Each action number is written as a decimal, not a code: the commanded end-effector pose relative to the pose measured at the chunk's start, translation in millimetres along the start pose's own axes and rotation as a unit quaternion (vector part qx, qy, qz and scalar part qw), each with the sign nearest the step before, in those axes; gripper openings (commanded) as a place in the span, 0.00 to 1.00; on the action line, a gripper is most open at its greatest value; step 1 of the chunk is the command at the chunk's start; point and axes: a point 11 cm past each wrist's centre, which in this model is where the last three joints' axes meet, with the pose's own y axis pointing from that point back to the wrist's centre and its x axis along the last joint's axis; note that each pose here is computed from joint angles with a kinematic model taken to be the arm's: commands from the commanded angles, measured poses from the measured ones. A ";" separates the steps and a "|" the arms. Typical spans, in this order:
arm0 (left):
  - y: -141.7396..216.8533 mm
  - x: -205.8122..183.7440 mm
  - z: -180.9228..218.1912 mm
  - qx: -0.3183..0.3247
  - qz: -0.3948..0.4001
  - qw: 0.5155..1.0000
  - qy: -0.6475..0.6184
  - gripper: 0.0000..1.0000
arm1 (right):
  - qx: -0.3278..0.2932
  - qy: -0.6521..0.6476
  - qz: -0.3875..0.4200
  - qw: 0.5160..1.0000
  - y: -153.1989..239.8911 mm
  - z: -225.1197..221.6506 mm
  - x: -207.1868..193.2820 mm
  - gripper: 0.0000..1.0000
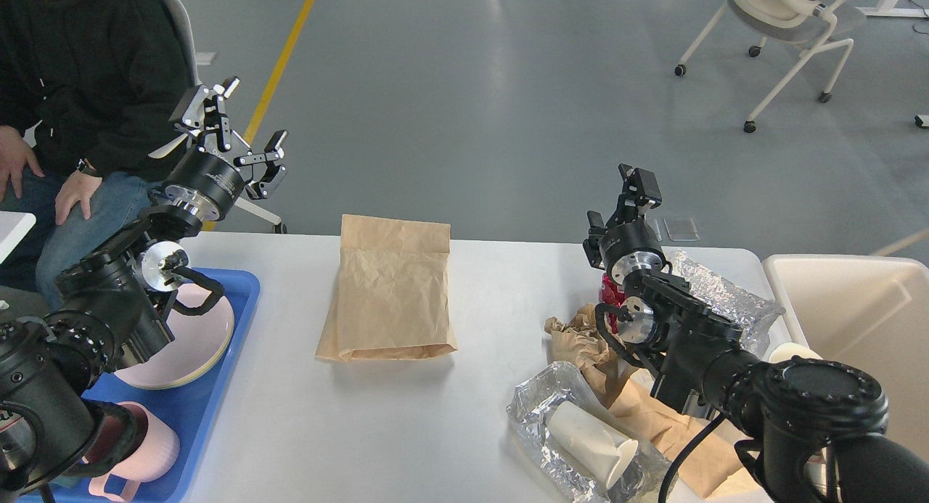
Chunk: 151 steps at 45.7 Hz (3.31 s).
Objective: Tidy desktop
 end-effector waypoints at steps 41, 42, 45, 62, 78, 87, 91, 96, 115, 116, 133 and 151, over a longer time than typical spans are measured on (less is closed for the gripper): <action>18.4 -9.0 -1.7 0.586 -0.049 0.721 -0.366 0.97 | 0.000 0.000 0.000 1.000 0.0 0.0 0.0 1.00; 17.4 -9.4 0.8 0.587 -0.048 0.717 -0.373 0.97 | 0.000 0.000 0.000 1.000 0.0 0.0 0.0 1.00; 15.3 -9.9 7.8 0.590 -0.044 0.704 -0.392 0.97 | 0.000 0.000 0.000 1.000 0.0 0.0 0.0 1.00; 25.0 -20.5 13.9 0.687 -0.082 0.484 -0.535 0.97 | 0.000 0.000 0.000 1.000 0.0 0.0 0.0 1.00; 38.4 -28.7 11.0 0.723 -0.106 0.393 -0.559 0.97 | 0.000 0.000 0.000 1.000 0.0 0.0 0.0 1.00; 36.0 -41.1 8.4 0.715 -0.129 0.401 -0.558 0.97 | 0.000 0.000 0.000 1.000 0.0 0.0 0.0 1.00; 34.8 -46.1 2.8 0.707 -0.147 0.416 -0.553 0.97 | 0.000 0.000 0.000 1.000 0.0 0.0 0.0 1.00; 33.5 -51.4 -6.4 0.694 -0.170 0.438 -0.545 0.95 | 0.000 0.000 0.000 1.000 0.0 0.0 0.0 1.00; 41.3 -64.1 -65.3 0.653 -0.251 0.514 -0.496 0.94 | 0.000 0.000 0.000 1.000 0.0 0.0 0.0 1.00; 39.7 -65.4 -66.3 0.649 -0.250 0.515 -0.500 0.94 | 0.000 0.000 0.000 1.000 0.0 0.0 0.0 1.00; 28.6 -55.2 -92.8 0.604 -0.182 0.538 -0.560 0.95 | 0.000 0.000 0.000 1.000 0.0 0.0 0.0 1.00; 25.5 -65.1 -94.9 0.603 -0.197 0.540 -0.553 0.91 | 0.000 0.000 0.000 1.000 0.0 0.0 0.0 1.00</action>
